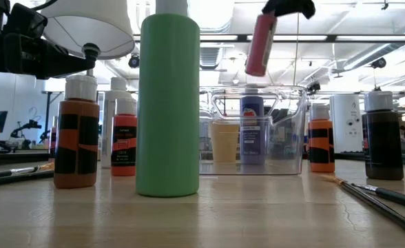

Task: Pick & Place Paint Supplies
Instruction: Put the red paint bottle into the transparent bin

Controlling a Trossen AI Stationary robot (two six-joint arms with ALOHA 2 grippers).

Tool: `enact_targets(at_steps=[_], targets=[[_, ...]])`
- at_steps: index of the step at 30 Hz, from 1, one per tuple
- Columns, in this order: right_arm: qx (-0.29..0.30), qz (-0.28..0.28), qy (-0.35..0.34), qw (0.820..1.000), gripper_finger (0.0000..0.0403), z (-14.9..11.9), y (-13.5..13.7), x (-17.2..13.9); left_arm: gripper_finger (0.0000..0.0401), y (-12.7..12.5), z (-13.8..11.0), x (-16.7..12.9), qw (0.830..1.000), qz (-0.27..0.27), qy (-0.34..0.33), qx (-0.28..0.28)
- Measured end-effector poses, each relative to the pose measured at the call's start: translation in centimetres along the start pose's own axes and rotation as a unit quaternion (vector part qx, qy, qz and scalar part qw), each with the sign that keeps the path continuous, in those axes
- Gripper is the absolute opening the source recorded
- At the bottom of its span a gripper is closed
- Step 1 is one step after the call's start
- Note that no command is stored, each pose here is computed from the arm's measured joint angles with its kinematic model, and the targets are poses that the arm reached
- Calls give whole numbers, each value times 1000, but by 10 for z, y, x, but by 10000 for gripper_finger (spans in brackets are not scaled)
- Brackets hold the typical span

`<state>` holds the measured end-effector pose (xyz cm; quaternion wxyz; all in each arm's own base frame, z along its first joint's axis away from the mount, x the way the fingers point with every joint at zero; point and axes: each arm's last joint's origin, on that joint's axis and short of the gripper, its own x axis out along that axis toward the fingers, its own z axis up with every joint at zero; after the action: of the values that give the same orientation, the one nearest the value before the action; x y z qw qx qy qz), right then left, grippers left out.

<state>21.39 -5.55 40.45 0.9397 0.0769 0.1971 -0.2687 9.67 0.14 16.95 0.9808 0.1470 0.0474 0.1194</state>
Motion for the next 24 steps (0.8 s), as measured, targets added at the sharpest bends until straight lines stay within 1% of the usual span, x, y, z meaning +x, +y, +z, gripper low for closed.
enact_targets(at_steps=[4,7,10,14,16,21,24], targets=[[-19,46,5,999,116,3,14,10,23,0,0,0,1000,0,0,0],[-29,61,18,998,124,3,24,21,23,0,0,0,1000,0,0,0],[-41,67,32,996,124,1,34,34,23,0,0,0,1000,0,0,0],[-68,73,47,994,114,-3,46,51,23,0,0,0,1000,0,0,0],[-72,77,50,993,114,-5,52,58,23,0,0,0,1000,0,0,0],[-81,79,68,991,130,-13,61,76,23,0,0,0,1000,0,0,0],[-86,77,80,990,127,-18,64,85,23,0,0,0,1000,0,0,0]])
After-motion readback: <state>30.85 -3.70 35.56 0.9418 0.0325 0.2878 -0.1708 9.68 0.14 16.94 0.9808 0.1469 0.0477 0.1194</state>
